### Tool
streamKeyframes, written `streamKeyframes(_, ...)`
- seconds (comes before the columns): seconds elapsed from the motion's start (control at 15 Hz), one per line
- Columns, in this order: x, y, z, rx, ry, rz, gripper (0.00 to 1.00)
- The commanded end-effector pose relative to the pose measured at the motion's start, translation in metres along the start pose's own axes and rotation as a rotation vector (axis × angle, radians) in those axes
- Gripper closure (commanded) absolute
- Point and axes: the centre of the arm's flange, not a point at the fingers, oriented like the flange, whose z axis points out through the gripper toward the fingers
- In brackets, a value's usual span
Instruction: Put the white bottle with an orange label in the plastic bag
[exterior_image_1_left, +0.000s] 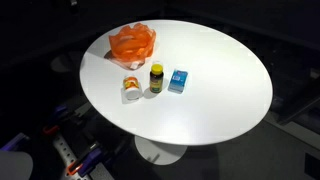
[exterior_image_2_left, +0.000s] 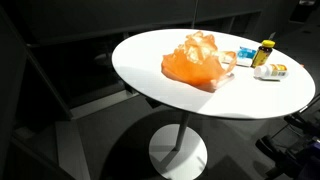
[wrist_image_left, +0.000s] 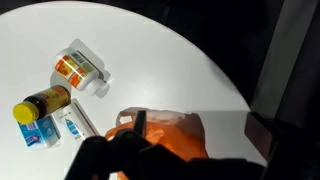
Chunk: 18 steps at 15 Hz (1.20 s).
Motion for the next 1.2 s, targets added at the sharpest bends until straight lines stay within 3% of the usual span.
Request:
streamKeyframes(0.0,0.0,0.0,0.0,0.0,0.0,0.0,0.0)
streamKeyframes(1.13,0.007,0.012,-0.005,-0.009,0.004,0.011,0.0)
